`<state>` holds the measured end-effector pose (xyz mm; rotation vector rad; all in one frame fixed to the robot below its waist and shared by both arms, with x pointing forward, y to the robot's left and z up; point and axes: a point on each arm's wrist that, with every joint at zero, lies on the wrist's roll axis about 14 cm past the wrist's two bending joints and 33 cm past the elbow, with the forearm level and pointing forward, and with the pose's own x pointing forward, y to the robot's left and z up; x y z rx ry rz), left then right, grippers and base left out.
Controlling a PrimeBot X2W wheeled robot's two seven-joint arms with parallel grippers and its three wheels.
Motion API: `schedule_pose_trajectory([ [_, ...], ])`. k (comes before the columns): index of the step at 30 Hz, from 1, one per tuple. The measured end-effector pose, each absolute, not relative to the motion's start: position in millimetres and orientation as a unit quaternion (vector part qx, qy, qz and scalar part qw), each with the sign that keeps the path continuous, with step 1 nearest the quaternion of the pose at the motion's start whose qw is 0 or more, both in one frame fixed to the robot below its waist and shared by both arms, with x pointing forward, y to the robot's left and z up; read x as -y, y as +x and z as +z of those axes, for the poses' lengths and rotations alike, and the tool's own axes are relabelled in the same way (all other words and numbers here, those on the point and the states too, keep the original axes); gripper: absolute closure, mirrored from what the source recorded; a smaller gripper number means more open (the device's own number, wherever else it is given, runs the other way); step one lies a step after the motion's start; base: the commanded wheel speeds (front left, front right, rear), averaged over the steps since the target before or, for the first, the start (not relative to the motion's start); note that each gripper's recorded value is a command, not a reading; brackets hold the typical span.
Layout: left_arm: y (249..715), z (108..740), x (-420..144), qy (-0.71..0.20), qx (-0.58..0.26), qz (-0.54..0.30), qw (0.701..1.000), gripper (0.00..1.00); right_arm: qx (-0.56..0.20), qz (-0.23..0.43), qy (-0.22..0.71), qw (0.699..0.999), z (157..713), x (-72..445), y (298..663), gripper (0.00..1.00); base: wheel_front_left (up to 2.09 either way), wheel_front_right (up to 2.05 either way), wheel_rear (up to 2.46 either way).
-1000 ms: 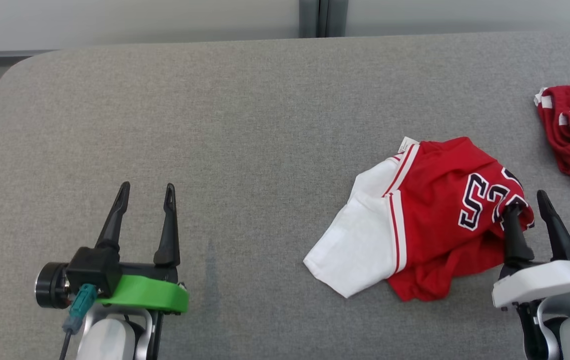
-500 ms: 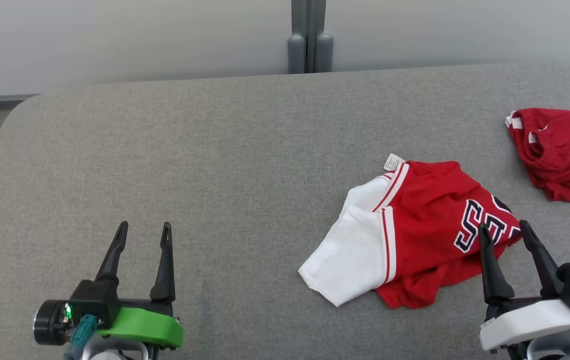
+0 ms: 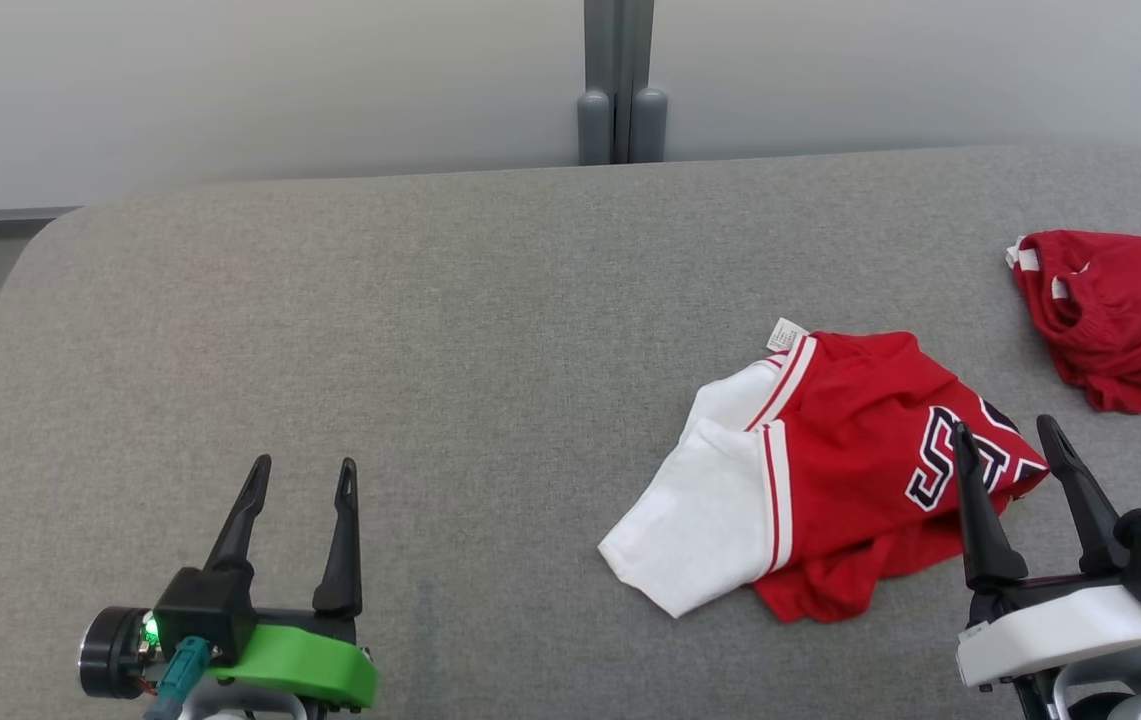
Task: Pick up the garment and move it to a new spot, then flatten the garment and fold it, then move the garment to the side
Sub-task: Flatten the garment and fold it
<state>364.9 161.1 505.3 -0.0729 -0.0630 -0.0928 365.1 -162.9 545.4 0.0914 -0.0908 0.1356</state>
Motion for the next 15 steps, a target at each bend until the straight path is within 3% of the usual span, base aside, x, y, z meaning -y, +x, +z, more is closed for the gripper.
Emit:
schedule_pose_trajectory([
  [6, 369.6, 507.8, -142.2, -0.039, 0.03, -0.079, 0.996, 0.0, 0.041, 0.065, 0.047, 0.996, 542.2, 164.4, 367.5, 0.0, 0.0, 0.0, 0.0],
  [9, 378.9, 513.9, -101.9, -0.047, 0.028, -0.145, 0.988, 0.0, 0.037, 0.067, 0.05, 0.996, 539.4, 161.9, 372.7, 0.0, 0.0, 0.0, 0.0],
  [15, 377.0, 477.4, -25.1, -0.057, -0.053, -0.266, 0.961, 0.0, 0.028, 0.069, 0.053, 0.996, 531.2, 159.2, 388.5, 0.0, 0.0, 0.0, 0.0],
])
